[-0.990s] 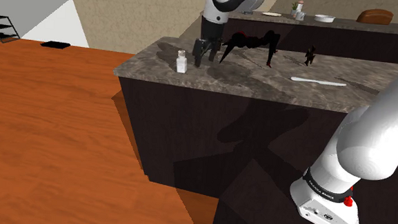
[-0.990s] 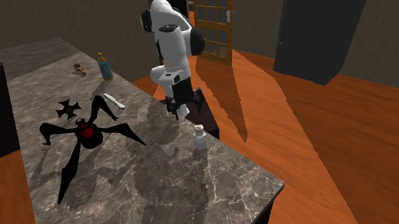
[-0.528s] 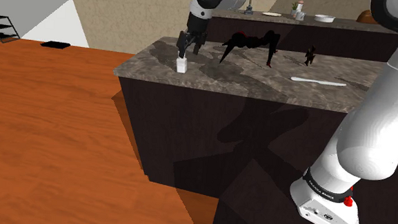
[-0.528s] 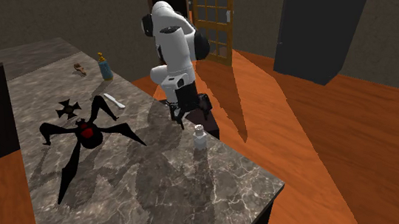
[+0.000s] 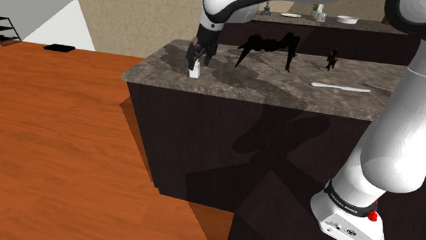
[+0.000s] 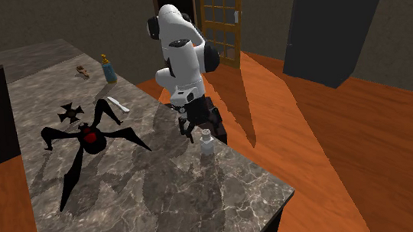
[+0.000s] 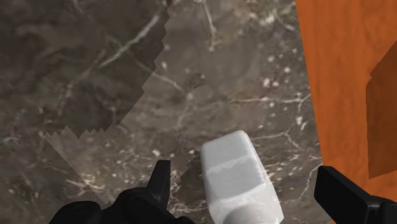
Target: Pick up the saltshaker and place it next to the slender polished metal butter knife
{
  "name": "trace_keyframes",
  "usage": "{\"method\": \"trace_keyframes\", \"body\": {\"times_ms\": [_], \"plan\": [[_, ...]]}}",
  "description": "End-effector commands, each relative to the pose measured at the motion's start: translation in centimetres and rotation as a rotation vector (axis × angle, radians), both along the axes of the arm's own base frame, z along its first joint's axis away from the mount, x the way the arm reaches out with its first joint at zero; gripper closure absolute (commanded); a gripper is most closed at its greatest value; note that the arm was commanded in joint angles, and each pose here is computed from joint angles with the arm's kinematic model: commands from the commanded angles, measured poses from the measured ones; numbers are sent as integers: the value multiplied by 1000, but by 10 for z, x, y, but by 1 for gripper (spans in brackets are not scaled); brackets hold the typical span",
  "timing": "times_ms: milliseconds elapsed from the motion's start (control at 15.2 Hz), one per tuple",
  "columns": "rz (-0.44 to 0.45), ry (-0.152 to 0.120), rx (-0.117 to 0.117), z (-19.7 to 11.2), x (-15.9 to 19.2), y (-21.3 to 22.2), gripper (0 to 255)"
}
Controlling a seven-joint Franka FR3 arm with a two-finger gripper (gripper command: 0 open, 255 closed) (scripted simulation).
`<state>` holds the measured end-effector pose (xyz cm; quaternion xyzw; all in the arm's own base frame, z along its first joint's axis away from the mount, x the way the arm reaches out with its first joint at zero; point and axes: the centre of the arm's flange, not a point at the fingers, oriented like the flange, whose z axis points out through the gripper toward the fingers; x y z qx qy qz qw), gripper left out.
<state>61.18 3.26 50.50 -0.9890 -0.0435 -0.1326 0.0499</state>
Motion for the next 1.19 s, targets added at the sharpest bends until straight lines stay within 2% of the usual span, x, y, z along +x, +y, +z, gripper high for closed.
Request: {"method": "trace_keyframes", "body": {"times_ms": [0, 330, 396, 990, 1122], "plan": [[0, 0, 0, -2, 1, 0, 0], [0, 0, 0, -2, 1, 0, 0], [0, 0, 0, -2, 1, 0, 255], [0, 0, 0, -2, 1, 0, 255], [0, 0, 0, 9, 1, 0, 255]]}}
